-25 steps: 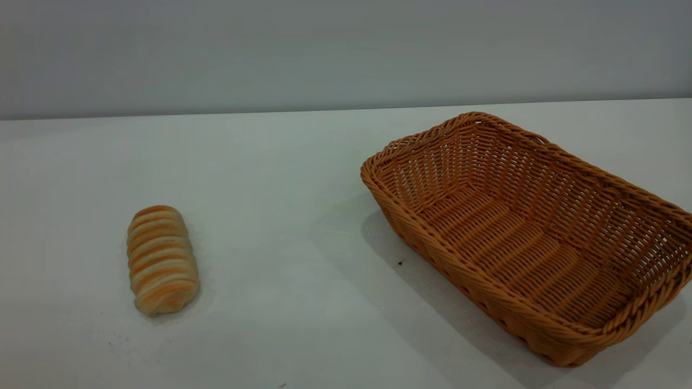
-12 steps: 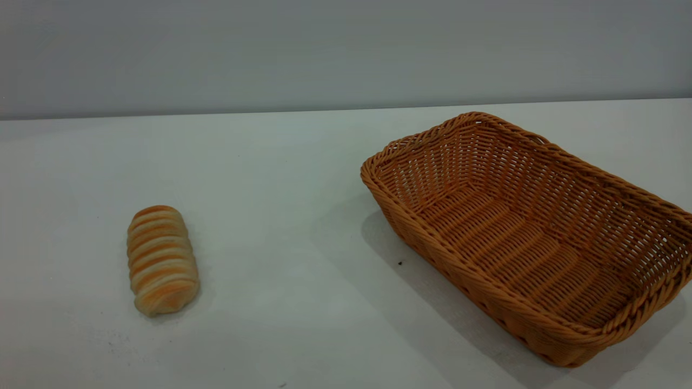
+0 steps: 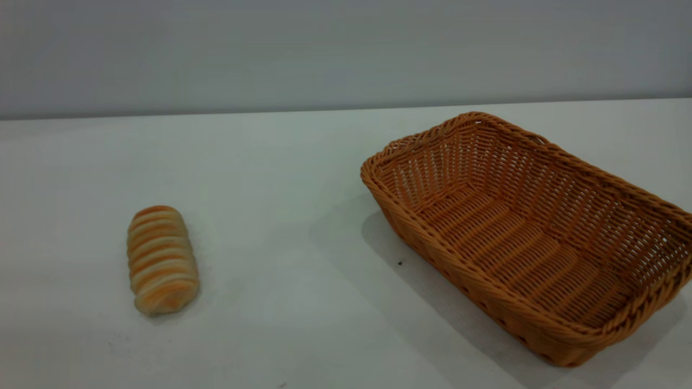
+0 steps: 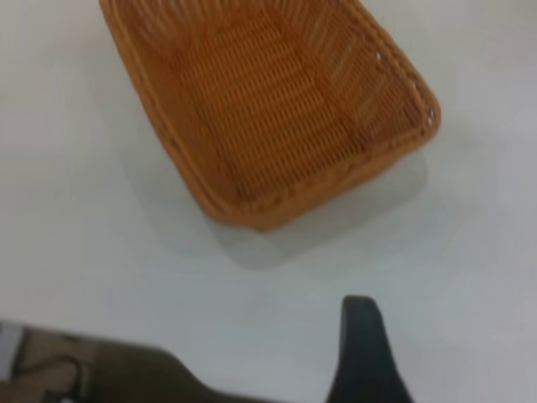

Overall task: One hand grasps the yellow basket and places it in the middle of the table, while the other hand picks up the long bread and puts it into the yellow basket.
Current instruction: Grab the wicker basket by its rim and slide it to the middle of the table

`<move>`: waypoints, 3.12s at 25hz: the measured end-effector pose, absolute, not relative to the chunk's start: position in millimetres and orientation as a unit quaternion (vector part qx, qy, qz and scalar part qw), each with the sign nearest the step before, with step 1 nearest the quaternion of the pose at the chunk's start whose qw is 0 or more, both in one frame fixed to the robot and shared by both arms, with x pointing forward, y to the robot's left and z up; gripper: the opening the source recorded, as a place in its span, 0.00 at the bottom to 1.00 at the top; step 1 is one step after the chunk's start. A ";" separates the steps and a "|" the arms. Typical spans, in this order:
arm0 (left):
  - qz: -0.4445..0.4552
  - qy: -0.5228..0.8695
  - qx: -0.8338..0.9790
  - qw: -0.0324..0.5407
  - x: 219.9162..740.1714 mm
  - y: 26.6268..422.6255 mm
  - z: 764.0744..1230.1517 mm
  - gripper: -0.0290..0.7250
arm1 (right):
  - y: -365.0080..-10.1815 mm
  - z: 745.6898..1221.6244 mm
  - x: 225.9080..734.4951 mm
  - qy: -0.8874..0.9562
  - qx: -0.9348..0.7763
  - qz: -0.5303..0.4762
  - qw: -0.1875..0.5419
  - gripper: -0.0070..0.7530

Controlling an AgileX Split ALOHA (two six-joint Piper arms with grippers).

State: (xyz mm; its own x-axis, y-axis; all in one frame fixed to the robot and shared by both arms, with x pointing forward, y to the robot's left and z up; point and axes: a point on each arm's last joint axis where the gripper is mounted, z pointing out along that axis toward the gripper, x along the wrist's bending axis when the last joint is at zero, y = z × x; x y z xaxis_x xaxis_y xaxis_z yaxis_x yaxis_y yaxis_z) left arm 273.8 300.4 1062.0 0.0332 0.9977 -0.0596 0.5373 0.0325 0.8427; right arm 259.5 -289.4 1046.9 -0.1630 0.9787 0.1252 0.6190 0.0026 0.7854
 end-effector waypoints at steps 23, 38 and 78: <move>0.204 0.691 0.618 0.313 413.0 279.7 1018.8 0.76 | -247.6 977.0 454.9 0.597 0.770 0.216 0.053 0.67; 0.188 0.689 0.622 0.321 410.2 276.7 1019.5 0.76 | -244.2 913.5 482.5 0.568 0.809 0.150 0.024 0.67; 0.184 0.677 0.633 0.328 410.3 274.3 1020.1 0.76 | -198.1 887.1 552.8 0.634 0.749 0.191 -0.009 0.07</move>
